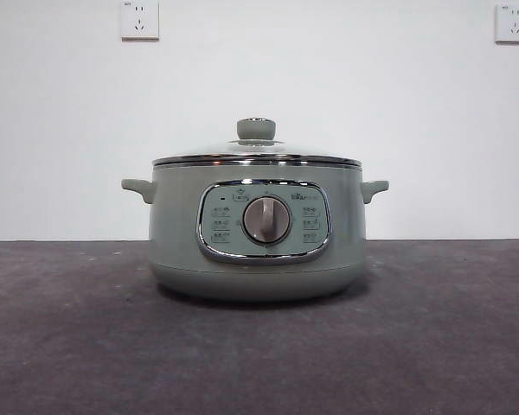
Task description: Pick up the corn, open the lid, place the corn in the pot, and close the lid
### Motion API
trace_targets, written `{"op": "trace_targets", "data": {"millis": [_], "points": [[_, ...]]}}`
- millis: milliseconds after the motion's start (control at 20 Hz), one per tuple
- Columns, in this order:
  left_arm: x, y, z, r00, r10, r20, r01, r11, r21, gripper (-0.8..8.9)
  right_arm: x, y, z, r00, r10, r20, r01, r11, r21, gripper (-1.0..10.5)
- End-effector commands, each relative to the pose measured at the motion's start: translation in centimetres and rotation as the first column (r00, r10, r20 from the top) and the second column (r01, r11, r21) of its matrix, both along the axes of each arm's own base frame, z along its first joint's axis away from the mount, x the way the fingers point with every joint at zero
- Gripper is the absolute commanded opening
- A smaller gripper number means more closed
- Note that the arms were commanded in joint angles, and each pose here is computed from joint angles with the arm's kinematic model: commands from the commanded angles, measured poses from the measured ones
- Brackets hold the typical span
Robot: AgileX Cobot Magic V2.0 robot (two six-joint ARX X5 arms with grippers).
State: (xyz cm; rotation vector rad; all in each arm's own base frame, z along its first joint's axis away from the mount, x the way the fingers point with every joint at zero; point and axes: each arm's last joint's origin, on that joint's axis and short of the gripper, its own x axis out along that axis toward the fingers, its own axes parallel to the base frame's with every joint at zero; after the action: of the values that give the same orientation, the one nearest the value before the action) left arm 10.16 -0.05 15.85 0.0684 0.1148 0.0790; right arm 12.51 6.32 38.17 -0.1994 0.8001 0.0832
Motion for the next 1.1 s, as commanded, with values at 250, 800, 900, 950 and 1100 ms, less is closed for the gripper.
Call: {"op": "trace_targets", "data": {"millis": [250, 800, 900, 950, 1100], "points": [[-0.55, 0.1, -0.94, 0.995, -0.085, -0.058, 0.086, 0.996, 0.008, -0.03, 0.12, 0.06, -0.29, 1.0, -0.01, -0.004, 0.01, 1.0, 0.002, 0.0], [-0.5, 0.11, -0.92, 0.993, -0.099, -0.057, 0.099, 0.995, 0.002, -0.03, 0.12, 0.06, -0.29, 1.0, -0.011, -0.004, 0.011, 1.0, 0.002, 0.0], [-0.46, 0.11, -0.98, 0.993, -0.099, -0.066, 0.1, 0.995, 0.001, -0.03, 0.12, 0.06, -0.29, 1.0, -0.01, -0.004, 0.01, 1.0, 0.002, 0.0], [-0.45, 0.11, -1.0, 0.993, -0.099, -0.068, 0.1, 0.995, 0.001, -0.03, 0.12, 0.06, -0.29, 1.0, -0.01, -0.004, 0.01, 1.0, 0.002, 0.0], [-0.4, 0.11, -1.08, 0.992, -0.099, -0.078, 0.1, 0.995, 0.0, -0.03, 0.12, 0.06, -0.29, 1.0, -0.01, -0.004, 0.01, 1.0, 0.002, 0.0]]}}
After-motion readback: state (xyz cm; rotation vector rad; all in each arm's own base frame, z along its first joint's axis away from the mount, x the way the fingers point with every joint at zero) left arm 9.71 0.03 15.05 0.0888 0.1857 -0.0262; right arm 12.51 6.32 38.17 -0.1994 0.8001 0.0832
